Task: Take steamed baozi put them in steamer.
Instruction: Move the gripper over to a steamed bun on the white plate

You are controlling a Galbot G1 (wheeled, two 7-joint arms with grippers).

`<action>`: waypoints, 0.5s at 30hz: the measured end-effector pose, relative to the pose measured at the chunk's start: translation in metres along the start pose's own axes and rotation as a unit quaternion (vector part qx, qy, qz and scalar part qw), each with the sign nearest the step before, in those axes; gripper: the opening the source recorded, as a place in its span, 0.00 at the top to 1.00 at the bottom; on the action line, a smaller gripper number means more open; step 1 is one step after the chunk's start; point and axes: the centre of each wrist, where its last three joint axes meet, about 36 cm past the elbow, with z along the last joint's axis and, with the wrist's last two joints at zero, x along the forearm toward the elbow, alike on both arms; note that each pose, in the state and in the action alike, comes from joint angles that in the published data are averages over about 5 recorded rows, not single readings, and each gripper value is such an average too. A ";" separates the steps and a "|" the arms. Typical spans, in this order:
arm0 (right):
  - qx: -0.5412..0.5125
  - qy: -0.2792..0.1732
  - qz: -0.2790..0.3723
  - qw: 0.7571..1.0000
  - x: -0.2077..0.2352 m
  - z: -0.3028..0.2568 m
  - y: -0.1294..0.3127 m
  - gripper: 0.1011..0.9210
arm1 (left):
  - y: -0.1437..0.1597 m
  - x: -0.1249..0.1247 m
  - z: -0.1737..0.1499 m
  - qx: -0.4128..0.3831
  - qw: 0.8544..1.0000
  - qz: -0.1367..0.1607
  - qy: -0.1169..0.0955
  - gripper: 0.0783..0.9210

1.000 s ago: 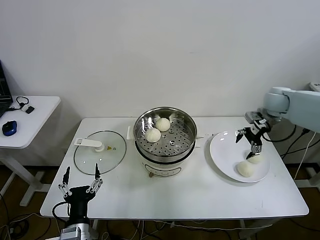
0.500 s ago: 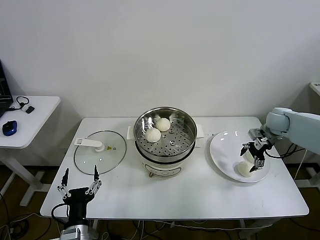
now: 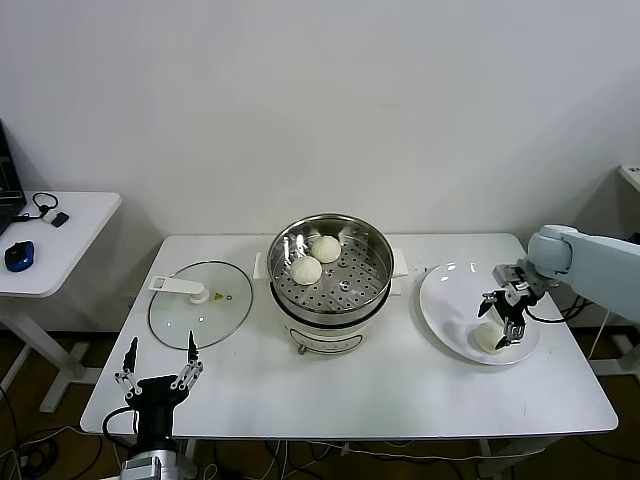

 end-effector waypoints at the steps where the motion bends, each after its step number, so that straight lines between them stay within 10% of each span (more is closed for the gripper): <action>1: 0.000 0.000 -0.001 1.000 -0.001 0.001 0.001 0.12 | 0.000 0.000 0.000 0.000 1.000 0.000 0.000 0.12; 15: -0.006 0.006 -0.004 1.000 -0.006 0.007 0.003 0.12 | 0.000 -0.002 0.000 0.000 1.000 0.000 0.000 0.12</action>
